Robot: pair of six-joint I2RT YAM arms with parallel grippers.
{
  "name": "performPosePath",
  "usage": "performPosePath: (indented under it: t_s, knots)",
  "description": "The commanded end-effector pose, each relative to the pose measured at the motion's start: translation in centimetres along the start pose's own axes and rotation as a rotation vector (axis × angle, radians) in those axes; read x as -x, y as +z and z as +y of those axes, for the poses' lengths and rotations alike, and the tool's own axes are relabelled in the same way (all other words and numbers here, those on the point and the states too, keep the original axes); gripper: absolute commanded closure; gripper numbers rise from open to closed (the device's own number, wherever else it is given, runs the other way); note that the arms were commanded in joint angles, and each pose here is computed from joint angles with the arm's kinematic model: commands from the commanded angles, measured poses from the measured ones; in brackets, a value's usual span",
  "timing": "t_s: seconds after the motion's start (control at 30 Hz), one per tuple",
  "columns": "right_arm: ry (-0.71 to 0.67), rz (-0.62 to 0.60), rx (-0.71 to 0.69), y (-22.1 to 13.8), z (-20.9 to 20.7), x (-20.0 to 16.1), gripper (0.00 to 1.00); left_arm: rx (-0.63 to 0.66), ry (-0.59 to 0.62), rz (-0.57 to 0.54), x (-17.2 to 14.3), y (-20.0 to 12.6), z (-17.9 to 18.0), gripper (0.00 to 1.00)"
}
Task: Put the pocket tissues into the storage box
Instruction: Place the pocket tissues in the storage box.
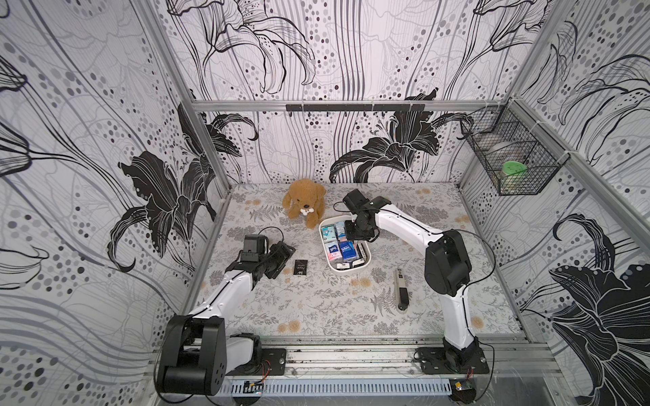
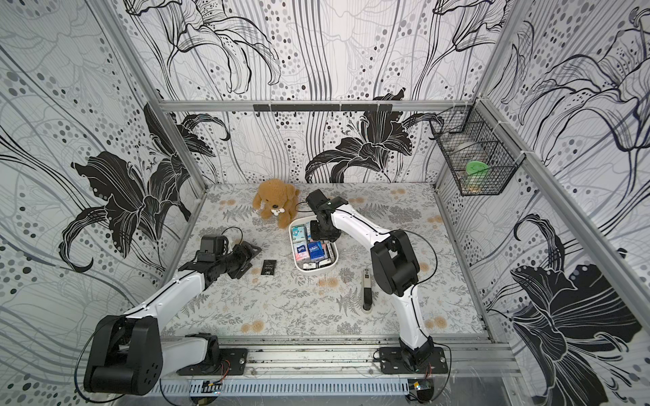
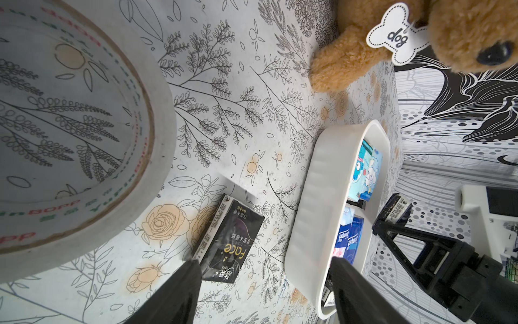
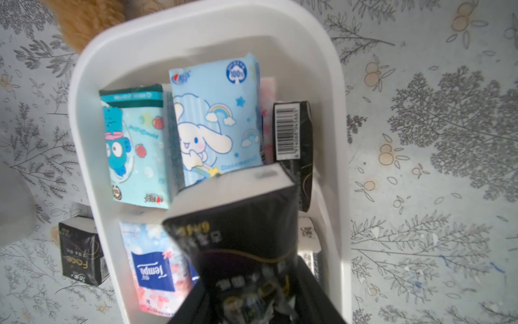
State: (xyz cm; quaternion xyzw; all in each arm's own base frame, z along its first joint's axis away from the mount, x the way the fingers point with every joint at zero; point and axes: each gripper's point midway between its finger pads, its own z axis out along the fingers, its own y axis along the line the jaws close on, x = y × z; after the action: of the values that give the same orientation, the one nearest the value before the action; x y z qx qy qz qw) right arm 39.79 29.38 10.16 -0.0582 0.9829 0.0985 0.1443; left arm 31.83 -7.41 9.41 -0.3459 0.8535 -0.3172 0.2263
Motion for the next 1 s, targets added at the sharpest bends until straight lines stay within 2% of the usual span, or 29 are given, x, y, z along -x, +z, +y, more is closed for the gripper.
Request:
performPosePath:
  t_s: [0.0,0.5,0.6,0.67,0.77,0.97]
  knots:
    - [0.015,0.021,-0.004,-0.6,-0.2,-0.7,0.57,0.002,0.034,-0.039,0.7,-0.6,-0.1,0.23]
    - [0.018,0.043,0.062,-0.6,-0.2,-3.1,0.52,0.006,0.041,-0.036,0.8,-0.6,-0.2,0.23]
    - [0.009,0.049,0.08,-0.8,0.0,-3.4,0.46,0.005,0.036,-0.03,0.7,-0.5,-0.1,0.23]
    - [0.003,0.048,0.083,-0.9,0.1,-3.4,0.34,0.004,0.034,-0.027,0.6,-0.4,-0.1,0.23]
    - [-0.005,0.021,0.061,-1.6,-0.2,-2.9,0.24,0.0,0.039,-0.034,0.8,-0.6,-0.4,0.23]
    - [-0.032,-0.03,0.041,-2.5,-0.4,-1.7,0.22,0.01,0.04,-0.034,0.8,-0.5,-0.1,0.23]
